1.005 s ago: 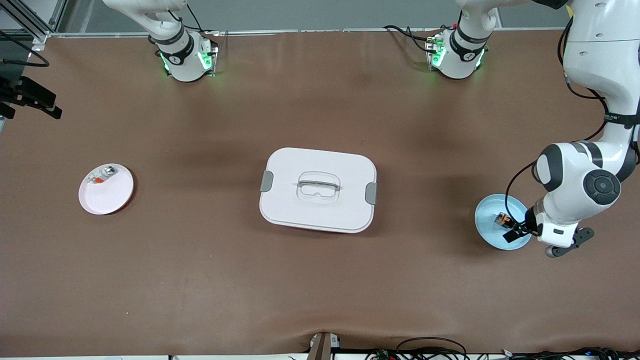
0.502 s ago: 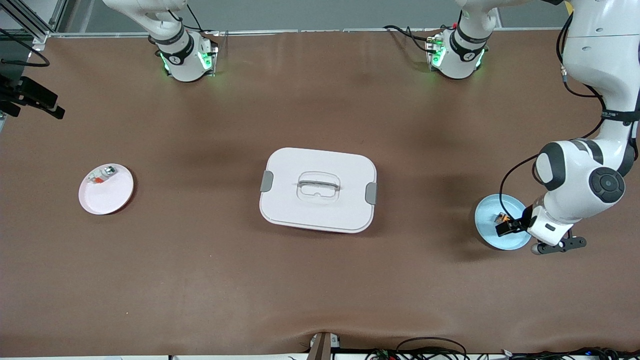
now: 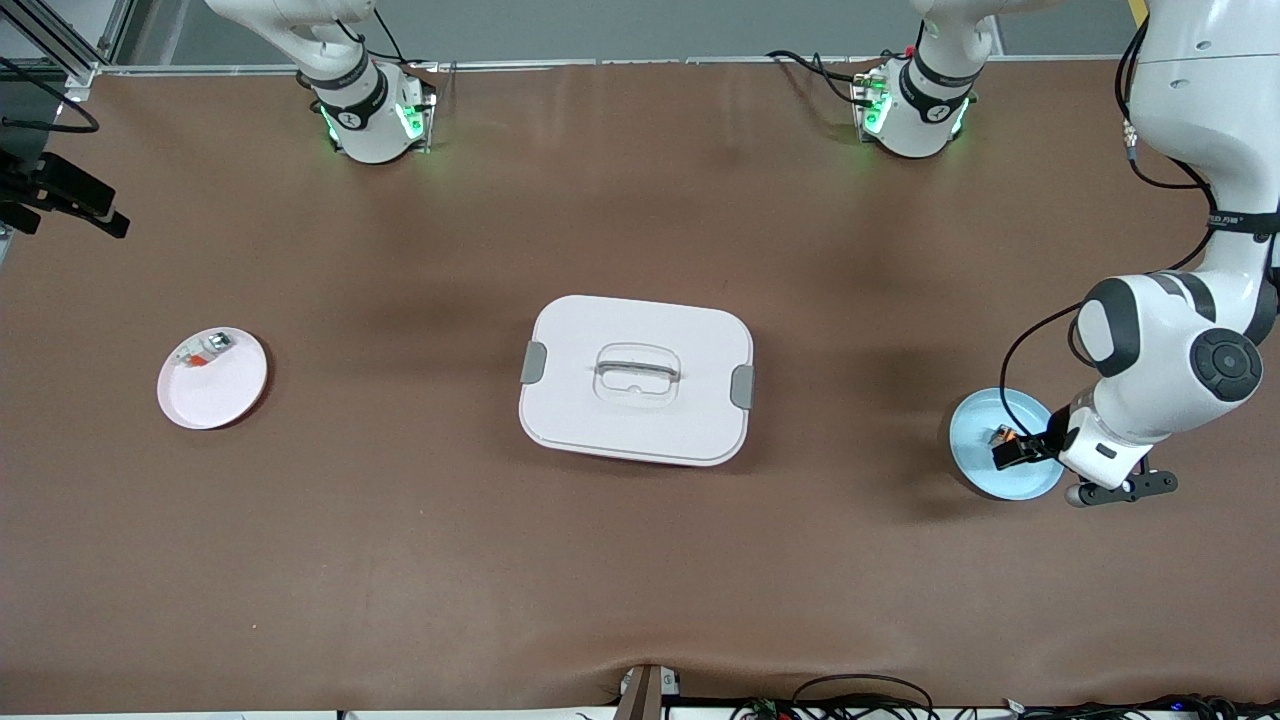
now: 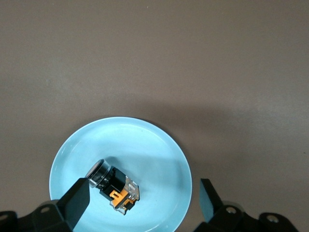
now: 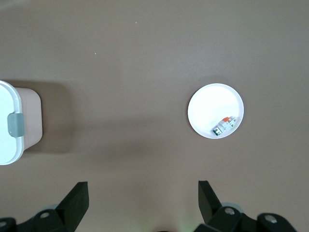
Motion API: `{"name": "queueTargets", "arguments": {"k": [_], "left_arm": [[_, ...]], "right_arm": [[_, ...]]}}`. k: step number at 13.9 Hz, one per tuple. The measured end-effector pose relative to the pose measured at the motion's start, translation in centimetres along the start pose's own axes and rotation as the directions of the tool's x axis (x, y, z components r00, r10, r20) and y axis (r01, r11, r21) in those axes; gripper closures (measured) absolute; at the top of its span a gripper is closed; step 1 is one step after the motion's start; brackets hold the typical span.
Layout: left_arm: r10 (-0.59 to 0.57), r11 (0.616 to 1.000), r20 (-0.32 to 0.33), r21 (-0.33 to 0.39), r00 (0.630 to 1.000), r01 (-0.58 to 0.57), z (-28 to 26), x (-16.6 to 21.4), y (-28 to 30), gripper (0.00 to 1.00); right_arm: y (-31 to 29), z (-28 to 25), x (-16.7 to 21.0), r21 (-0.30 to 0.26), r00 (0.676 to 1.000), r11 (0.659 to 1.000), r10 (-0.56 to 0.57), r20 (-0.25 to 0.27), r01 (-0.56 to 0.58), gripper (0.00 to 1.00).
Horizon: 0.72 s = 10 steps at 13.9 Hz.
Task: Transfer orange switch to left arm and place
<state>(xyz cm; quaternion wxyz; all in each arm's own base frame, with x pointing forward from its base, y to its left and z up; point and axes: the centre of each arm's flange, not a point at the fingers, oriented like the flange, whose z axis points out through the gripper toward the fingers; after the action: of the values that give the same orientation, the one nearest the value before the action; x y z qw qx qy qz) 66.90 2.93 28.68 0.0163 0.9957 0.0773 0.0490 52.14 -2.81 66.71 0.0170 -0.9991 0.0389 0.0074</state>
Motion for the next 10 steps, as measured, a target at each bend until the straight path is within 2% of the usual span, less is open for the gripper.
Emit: {"name": "queueTargets", "arguments": {"k": [3, 10], "left_arm": [[0.004, 1.000, -0.030, -0.002, 1.000, -0.005, -3.5, 0.3, 0.3, 0.00], [0.009, 1.000, -0.092, 0.007, 0.996, -0.008, -16.9, -1.1, 0.4, 0.00]], "right_arm": [[0.0, 0.0, 0.0, 0.000, 1.000, 1.000, -0.001, -0.001, 0.001, 0.00], [-0.1, 0.0, 0.1, 0.001, 1.000, 1.000, -0.004, -0.007, 0.004, 0.00]]}}
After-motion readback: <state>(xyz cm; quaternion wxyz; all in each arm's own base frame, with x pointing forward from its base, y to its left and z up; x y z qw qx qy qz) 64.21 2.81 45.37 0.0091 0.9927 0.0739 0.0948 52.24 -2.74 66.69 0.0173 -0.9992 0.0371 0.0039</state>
